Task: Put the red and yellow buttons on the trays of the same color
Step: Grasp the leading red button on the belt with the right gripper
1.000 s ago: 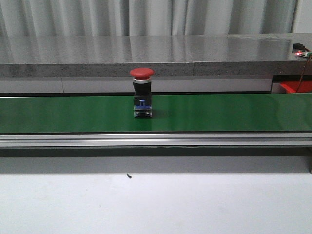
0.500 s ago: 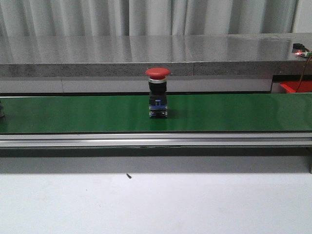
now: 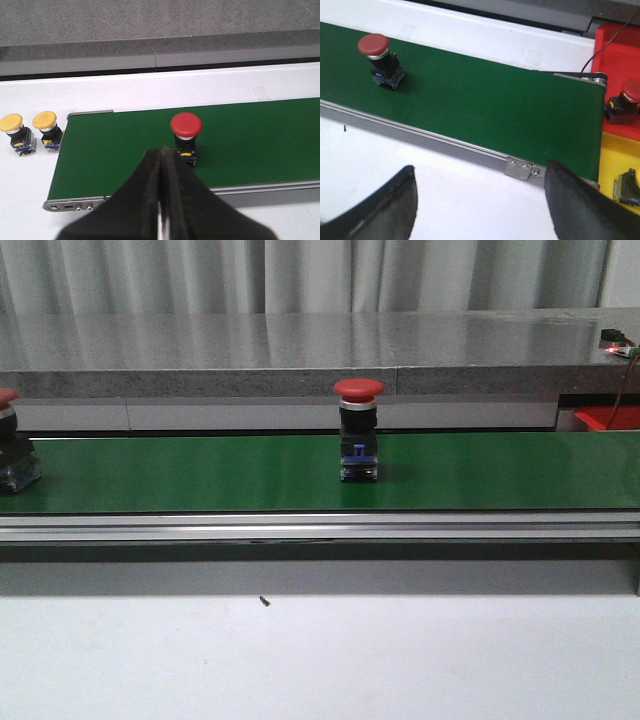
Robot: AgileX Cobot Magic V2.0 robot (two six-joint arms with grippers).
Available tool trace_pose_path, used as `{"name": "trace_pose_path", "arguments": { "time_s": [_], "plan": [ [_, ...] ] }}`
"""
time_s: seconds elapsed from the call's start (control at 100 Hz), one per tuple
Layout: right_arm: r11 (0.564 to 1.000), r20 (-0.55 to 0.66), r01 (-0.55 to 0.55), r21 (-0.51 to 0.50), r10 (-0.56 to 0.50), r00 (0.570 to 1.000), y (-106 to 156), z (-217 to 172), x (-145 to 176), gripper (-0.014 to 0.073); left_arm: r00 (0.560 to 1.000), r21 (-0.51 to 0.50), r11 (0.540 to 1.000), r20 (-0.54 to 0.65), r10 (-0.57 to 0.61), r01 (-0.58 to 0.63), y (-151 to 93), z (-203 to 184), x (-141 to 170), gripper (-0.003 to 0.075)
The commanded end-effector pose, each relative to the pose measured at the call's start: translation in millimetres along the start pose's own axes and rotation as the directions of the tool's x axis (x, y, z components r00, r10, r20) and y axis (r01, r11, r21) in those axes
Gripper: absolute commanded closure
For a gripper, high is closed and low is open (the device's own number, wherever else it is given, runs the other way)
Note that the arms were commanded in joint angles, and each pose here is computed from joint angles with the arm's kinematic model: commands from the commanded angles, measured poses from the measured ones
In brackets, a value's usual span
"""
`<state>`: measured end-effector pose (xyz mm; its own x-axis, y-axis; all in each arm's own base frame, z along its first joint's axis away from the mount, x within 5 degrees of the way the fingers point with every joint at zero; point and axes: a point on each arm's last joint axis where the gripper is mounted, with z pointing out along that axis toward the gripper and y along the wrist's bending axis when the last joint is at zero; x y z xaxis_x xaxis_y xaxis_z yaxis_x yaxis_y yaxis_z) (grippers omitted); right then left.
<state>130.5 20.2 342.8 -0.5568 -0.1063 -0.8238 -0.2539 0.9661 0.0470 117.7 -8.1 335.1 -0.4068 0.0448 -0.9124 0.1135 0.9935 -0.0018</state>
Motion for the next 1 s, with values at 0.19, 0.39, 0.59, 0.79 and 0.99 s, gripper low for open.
{"name": "trace_pose_path", "arguments": {
  "time_s": [0.19, 0.39, 0.59, 0.79, 0.99],
  "plan": [
    [0.996, -0.124, 0.011, -0.09, -0.022, 0.992, -7.3, 46.1, -53.2, 0.0055, 0.994, -0.007, 1.0, 0.111, -0.015, 0.015, 0.4, -4.8, -15.6, 0.074],
    [0.984, -0.231, 0.027, -0.178, -0.069, 0.971, 3.2, 99.3, -69.5, 0.0055, 0.994, -0.007, 1.0, 0.111, -0.015, 0.015, 0.4, -4.8, -15.6, 0.074],
    [0.97, -0.282, 0.048, -0.239, -0.117, 0.952, 18.7, 140.3, -78.9, 0.0055, 0.994, -0.007, 1.0, 0.111, -0.015, 0.015, 0.4, -4.8, -15.6, 0.074],
    [0.961, -0.298, 0.063, -0.271, -0.146, 0.943, 29.5, 169.1, -87.9, 0.0055, 0.994, -0.007, 1.0, 0.111, -0.015, 0.015, 0.4, -4.8, -15.6, 0.074],
    [0.958, -0.311, 0.06, -0.279, -0.15, 0.939, 31.6, 189.7, -94.0, 0.0055, 0.994, -0.006, 1.0, 0.112, -0.016, 0.017, 0.3, -4.8, -15.6, 0.074]
  ]
}}
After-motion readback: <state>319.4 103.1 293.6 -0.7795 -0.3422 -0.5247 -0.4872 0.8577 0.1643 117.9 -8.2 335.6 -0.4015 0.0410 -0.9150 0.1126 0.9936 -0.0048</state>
